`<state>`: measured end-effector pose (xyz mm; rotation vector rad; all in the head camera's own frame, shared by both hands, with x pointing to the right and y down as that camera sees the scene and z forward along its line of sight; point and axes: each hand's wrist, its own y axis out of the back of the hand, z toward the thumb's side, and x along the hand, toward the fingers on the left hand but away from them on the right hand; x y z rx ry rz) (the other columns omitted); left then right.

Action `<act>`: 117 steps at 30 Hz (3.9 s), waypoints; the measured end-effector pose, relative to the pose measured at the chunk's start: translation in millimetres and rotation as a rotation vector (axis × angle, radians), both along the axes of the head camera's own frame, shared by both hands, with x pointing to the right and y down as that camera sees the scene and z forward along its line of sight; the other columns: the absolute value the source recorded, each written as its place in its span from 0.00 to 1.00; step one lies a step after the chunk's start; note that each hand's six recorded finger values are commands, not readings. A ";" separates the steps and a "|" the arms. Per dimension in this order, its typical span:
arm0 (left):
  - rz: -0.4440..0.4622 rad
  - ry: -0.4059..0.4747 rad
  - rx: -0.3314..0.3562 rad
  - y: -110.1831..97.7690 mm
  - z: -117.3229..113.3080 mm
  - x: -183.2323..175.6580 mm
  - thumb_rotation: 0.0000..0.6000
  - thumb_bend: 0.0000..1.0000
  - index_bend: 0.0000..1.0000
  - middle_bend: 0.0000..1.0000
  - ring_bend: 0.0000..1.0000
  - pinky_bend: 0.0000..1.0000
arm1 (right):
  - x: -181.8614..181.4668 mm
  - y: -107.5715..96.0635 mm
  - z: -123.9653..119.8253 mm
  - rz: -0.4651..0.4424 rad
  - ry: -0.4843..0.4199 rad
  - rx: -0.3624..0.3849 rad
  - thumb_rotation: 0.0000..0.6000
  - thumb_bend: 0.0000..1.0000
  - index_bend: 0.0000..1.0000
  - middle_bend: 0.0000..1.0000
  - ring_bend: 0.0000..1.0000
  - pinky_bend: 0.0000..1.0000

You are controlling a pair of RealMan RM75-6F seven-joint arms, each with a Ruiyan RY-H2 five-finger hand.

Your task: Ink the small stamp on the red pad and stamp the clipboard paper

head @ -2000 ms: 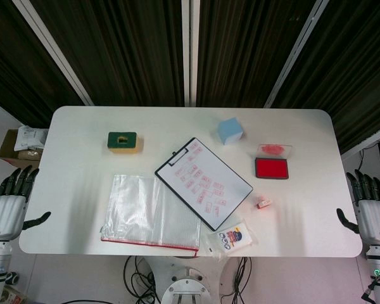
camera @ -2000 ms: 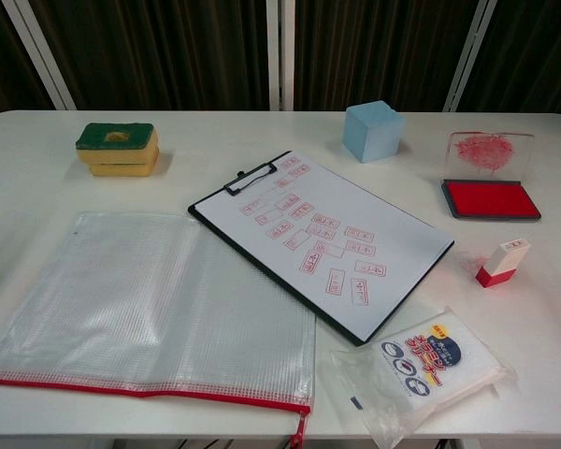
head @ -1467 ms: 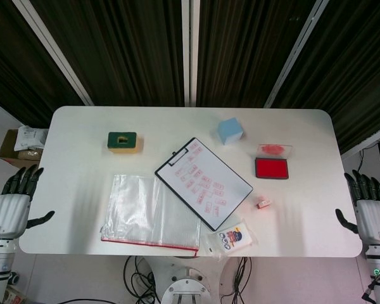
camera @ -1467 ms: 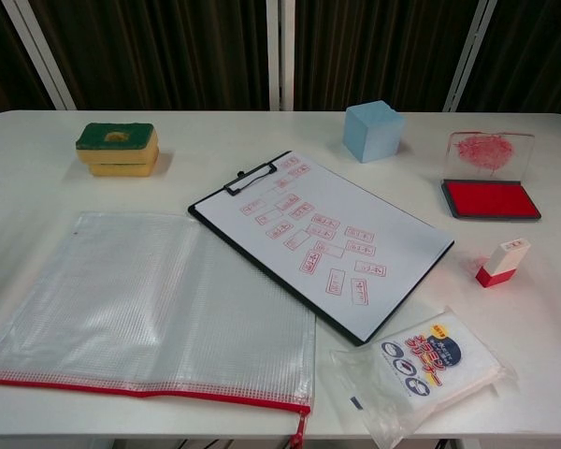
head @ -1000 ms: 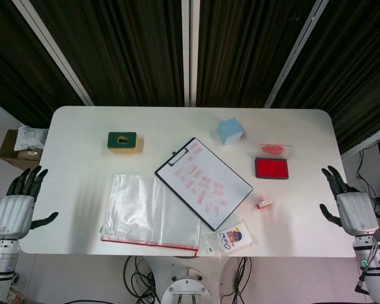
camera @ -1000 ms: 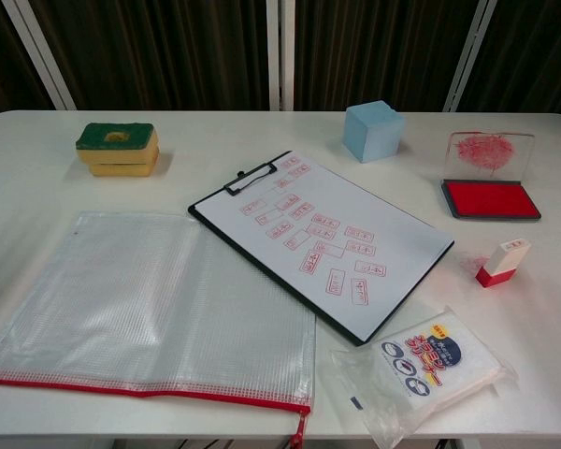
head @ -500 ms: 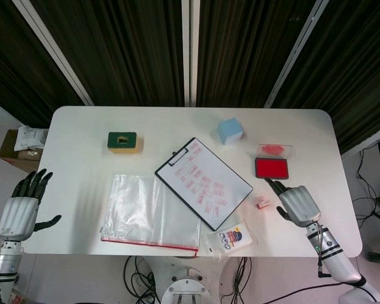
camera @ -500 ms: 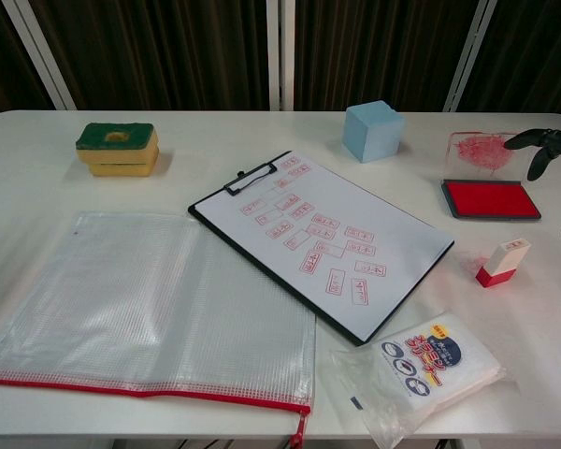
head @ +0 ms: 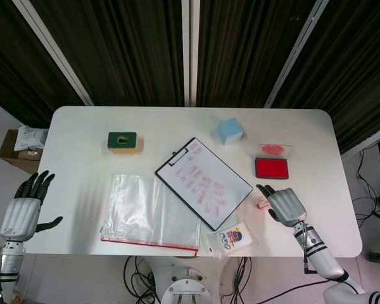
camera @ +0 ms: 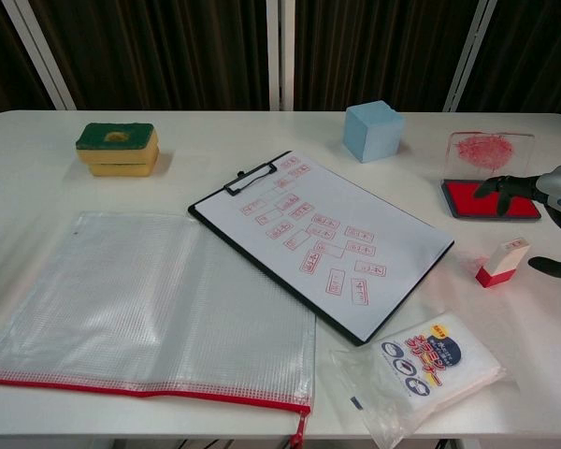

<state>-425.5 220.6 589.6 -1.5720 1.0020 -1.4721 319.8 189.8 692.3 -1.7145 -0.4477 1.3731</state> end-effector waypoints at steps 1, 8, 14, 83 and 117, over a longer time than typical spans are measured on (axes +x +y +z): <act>0.001 0.001 0.001 -0.3 -0.2 0.1 0.94 0.09 0.07 0.04 0.03 0.15 | -0.1 -0.1 1.6 0.000 0.003 -0.003 1.00 0.23 0.18 0.27 0.67 0.92; 0.000 0.002 -0.004 -0.2 0.6 -1.1 0.94 0.09 0.07 0.04 0.03 0.15 | 1.1 3.8 10.9 -0.007 0.026 -0.022 1.00 0.23 0.25 0.27 0.67 0.92; 0.009 0.014 -0.002 -0.2 2.1 0.0 0.95 0.09 0.08 0.04 0.03 0.15 | 2.1 3.8 17.6 0.011 0.019 -0.015 1.00 0.24 0.30 0.33 0.69 0.93; -0.015 0.011 -0.051 6.3 15.7 -11.9 0.97 0.10 0.08 0.04 0.03 0.15 | -1.4 3.3 34.7 0.042 0.007 0.060 1.00 0.35 0.59 0.54 0.69 0.93; -0.022 -0.001 -0.077 8.5 19.5 -17.2 0.97 0.10 0.08 0.04 0.03 0.15 | 41.5 -121.0 48.3 0.196 0.071 0.002 1.00 0.36 0.67 0.60 0.72 0.93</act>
